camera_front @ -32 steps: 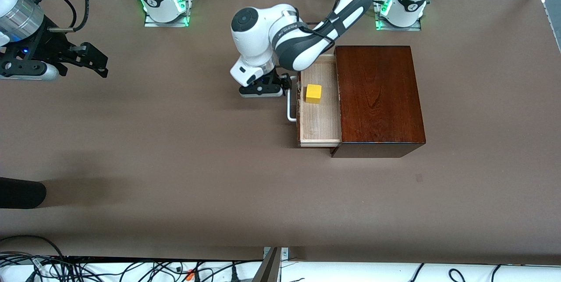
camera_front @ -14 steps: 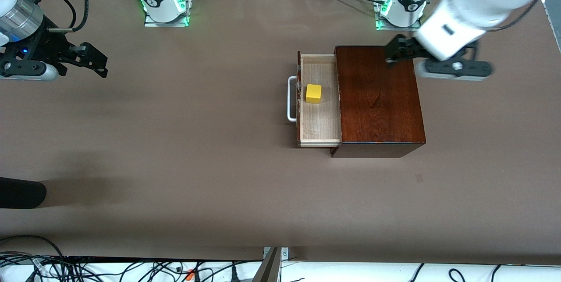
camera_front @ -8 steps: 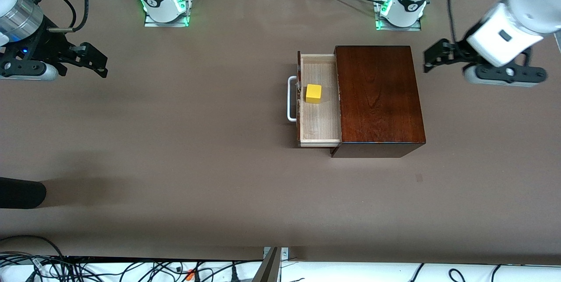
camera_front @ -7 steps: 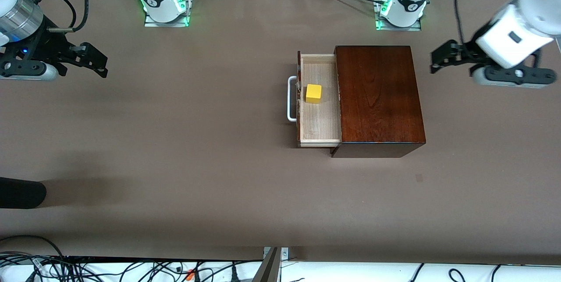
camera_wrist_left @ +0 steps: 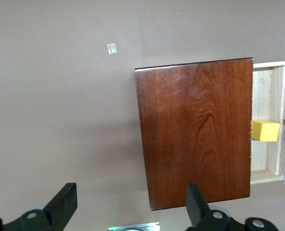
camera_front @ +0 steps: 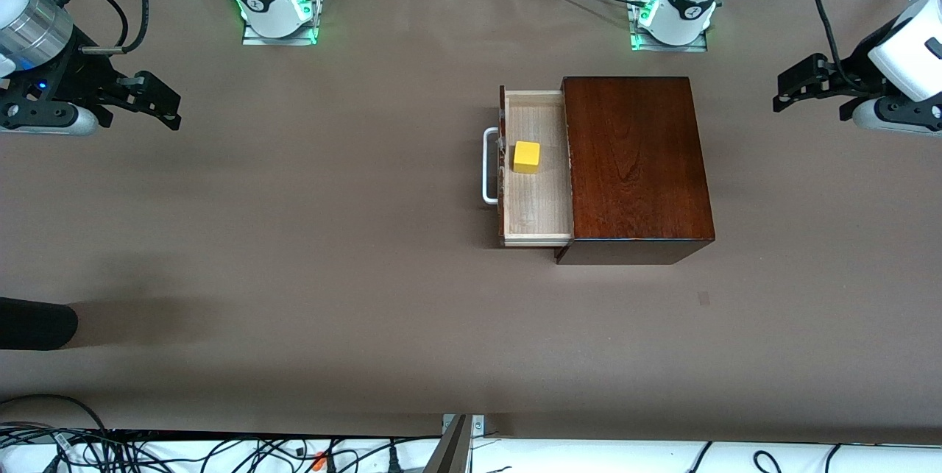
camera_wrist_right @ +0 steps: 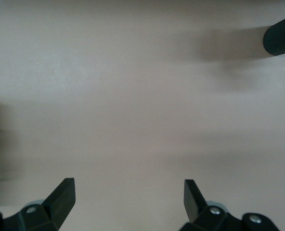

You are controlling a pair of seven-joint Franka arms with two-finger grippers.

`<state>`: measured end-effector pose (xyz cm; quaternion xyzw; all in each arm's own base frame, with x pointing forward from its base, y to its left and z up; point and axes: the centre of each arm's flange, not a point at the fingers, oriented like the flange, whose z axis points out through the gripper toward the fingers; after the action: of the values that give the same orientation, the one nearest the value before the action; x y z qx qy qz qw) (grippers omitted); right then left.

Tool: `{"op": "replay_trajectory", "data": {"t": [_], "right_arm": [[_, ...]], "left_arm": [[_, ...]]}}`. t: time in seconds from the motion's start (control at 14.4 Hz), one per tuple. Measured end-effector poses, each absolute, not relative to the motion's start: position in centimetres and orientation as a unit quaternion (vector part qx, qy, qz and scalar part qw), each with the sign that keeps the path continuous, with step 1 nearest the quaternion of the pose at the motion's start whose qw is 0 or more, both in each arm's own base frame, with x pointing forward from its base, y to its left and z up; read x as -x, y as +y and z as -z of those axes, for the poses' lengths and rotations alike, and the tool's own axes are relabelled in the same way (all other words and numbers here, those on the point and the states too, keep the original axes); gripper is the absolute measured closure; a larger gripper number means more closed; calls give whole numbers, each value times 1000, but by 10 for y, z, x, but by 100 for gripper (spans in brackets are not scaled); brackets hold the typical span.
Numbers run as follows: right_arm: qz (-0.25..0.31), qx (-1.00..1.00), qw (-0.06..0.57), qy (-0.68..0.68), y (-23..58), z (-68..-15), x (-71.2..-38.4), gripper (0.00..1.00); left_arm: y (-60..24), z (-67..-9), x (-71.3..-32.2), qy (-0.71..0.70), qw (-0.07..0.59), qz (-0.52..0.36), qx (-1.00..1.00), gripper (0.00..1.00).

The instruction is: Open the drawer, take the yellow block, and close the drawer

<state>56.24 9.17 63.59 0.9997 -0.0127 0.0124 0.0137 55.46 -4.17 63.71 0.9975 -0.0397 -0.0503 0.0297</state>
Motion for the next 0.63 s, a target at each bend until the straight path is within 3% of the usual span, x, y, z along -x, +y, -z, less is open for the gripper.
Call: {"op": "replay_trajectory", "data": {"t": [0.63], "right_arm": [[-11, -1000, 14, -11, 94, -634, -563, 0]], "left_arm": [[-51, -628, -555, -25, 30, 25, -999, 0]]}}
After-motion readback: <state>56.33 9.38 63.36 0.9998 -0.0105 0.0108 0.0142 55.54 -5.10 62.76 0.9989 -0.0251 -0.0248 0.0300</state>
